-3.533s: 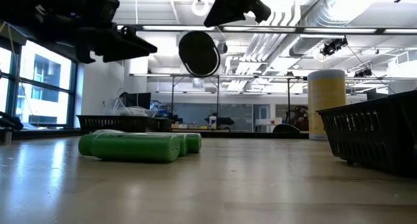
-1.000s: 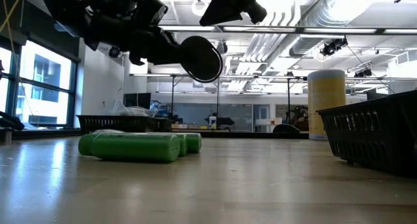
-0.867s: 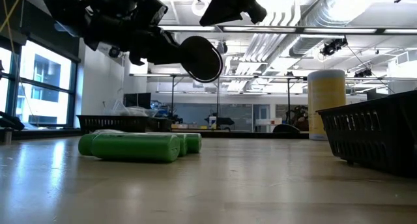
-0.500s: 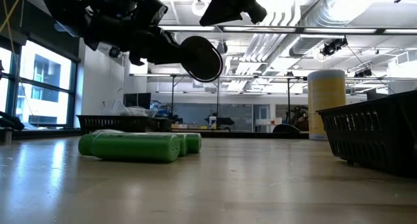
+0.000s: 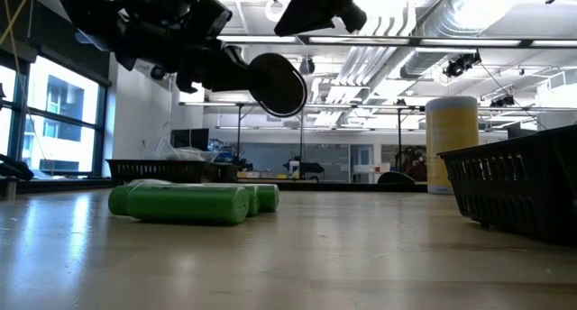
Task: Pick & Place Travel size toiletries
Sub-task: Put the black hairbrush into the top black basket
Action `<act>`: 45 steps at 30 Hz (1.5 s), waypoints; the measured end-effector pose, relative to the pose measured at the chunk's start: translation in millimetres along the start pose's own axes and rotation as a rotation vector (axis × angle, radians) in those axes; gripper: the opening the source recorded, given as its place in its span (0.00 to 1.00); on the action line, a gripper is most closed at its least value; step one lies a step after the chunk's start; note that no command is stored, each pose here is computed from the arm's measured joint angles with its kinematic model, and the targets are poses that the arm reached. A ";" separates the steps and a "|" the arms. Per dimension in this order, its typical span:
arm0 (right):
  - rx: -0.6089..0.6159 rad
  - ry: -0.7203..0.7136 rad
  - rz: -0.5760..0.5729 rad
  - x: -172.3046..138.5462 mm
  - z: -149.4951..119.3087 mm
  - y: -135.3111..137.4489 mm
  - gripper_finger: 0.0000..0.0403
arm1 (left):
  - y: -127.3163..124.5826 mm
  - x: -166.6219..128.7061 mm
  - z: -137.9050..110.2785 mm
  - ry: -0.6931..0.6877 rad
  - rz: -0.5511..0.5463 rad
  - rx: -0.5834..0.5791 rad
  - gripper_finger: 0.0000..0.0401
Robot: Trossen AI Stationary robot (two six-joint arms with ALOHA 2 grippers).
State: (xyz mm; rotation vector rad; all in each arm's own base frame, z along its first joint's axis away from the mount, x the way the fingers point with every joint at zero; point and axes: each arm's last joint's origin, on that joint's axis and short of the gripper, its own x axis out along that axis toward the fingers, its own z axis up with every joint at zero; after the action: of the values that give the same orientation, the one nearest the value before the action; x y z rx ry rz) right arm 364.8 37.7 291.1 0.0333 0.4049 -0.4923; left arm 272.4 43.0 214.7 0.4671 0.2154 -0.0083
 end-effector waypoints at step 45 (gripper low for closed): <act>0.023 -0.072 0.007 -50.5 25.6 -12.4 0.33 | 53.5 -51.8 -53.9 0.819 0.491 0.163 0.08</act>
State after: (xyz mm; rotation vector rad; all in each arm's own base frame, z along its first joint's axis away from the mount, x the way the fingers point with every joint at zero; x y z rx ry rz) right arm 328.0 46.4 335.0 0.0394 0.3285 -0.4898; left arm 213.9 112.7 202.4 0.6593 0.9019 0.6598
